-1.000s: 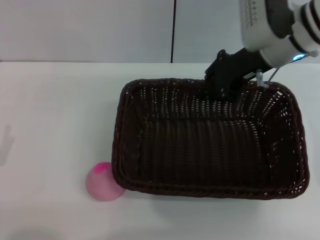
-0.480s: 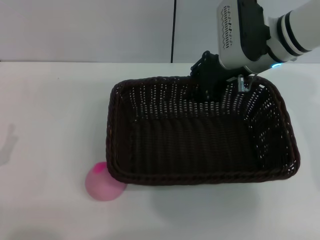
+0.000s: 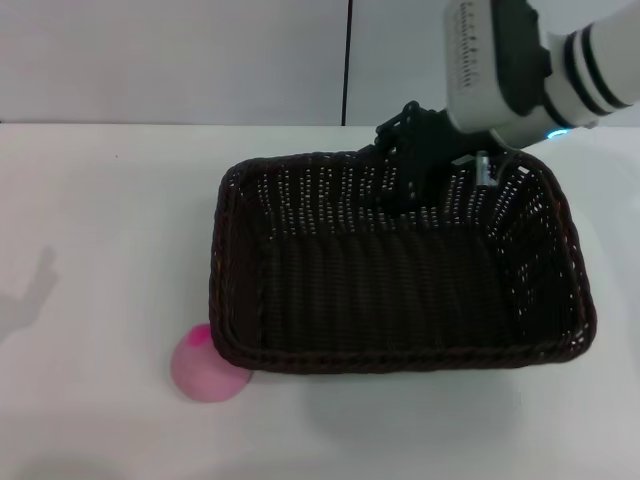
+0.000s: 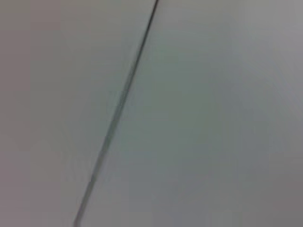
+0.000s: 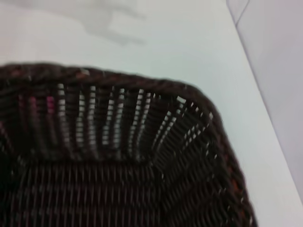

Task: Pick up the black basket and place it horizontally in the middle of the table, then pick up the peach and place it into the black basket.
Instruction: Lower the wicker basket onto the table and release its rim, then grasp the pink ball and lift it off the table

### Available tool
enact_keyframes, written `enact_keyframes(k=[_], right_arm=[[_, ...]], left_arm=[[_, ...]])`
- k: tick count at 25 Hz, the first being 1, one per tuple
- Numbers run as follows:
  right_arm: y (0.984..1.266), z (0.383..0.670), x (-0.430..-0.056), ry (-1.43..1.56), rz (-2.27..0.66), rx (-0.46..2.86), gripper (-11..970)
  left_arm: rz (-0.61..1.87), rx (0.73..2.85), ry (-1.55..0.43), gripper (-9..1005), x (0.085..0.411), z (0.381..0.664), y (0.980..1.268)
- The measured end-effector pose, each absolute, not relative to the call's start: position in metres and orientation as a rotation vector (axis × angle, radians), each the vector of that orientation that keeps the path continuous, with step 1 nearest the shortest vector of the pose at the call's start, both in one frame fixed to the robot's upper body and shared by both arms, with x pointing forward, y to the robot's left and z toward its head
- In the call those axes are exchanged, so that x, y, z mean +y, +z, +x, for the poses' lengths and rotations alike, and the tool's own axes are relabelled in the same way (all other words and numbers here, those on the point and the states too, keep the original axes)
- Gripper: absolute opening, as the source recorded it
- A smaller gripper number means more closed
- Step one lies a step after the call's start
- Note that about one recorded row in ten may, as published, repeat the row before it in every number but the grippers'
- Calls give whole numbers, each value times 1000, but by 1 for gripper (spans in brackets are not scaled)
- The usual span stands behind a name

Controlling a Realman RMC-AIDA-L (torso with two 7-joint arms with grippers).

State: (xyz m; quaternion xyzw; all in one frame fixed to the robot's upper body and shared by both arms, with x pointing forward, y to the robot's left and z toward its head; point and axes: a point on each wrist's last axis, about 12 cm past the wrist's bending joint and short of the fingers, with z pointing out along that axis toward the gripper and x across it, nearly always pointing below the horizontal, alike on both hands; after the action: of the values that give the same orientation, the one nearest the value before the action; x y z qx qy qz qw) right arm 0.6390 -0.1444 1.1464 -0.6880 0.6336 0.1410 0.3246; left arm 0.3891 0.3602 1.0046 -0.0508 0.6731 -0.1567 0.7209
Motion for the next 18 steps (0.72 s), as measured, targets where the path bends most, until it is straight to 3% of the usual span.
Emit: enact_keyframes(k=[11,18], right_arm=[[1190,584,-195,520,-1388,1469,565],[1200,535,-249,626,-1009,1356,564]], left_arm=[[251,1685,-701,833,410,400,1037],[505,1828,-800,832,414,407,1038]])
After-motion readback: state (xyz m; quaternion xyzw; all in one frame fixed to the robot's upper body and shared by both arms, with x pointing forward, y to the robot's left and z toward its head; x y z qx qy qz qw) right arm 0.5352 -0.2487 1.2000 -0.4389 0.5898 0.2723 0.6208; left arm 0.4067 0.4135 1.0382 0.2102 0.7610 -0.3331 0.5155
